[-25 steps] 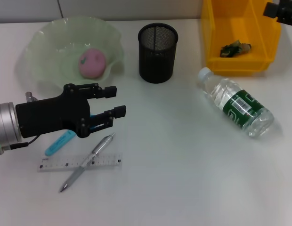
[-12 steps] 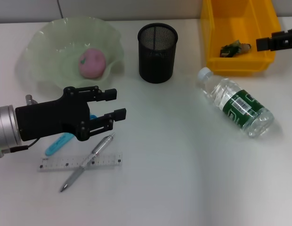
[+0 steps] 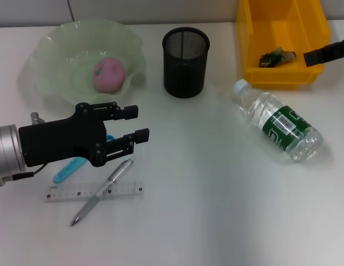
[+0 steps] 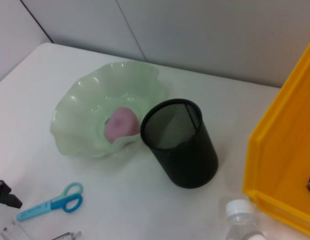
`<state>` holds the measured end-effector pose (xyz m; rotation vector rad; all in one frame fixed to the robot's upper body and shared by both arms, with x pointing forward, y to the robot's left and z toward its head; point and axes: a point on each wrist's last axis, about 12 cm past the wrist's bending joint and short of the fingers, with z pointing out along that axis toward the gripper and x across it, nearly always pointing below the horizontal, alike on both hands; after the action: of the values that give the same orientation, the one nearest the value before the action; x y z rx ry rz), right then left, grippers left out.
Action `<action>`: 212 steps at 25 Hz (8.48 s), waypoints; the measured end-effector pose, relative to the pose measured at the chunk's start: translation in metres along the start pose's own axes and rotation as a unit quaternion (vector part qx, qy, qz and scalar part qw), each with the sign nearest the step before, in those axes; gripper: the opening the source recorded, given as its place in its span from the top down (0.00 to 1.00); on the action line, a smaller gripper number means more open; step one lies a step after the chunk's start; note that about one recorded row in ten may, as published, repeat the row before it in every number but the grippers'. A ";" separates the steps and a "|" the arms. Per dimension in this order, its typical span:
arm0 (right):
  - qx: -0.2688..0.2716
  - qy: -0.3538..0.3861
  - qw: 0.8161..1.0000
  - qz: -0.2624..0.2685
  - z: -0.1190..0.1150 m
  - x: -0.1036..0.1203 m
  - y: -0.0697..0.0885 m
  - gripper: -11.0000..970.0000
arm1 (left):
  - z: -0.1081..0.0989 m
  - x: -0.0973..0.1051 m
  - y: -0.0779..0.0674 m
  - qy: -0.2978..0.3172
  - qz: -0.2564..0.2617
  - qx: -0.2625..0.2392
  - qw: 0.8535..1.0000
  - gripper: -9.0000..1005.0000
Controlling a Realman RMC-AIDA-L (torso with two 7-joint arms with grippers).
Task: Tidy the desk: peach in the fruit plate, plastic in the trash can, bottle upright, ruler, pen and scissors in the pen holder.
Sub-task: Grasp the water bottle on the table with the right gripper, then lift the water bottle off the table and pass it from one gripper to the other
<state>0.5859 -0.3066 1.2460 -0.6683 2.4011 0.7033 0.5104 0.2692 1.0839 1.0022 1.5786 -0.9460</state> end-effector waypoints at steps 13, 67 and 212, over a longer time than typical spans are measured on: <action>0.018 0.060 0.998 0.011 0.024 -0.001 0.000 0.23 | 0.000 0.003 -0.003 0.000 -0.004 0.001 1.000 0.48; 0.098 0.204 0.973 -0.034 0.141 0.004 0.007 0.23 | -0.001 0.009 -0.006 -0.001 -0.006 -0.001 1.000 0.48; -0.245 -0.354 0.875 -0.223 0.155 0.115 0.062 0.22 | 0.034 -0.050 0.002 -0.155 -0.087 0.108 0.978 0.45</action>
<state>0.5216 -0.2023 1.0851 -0.9239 1.3363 1.1209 0.5310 0.2312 1.1257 0.8232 1.3352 -1.3483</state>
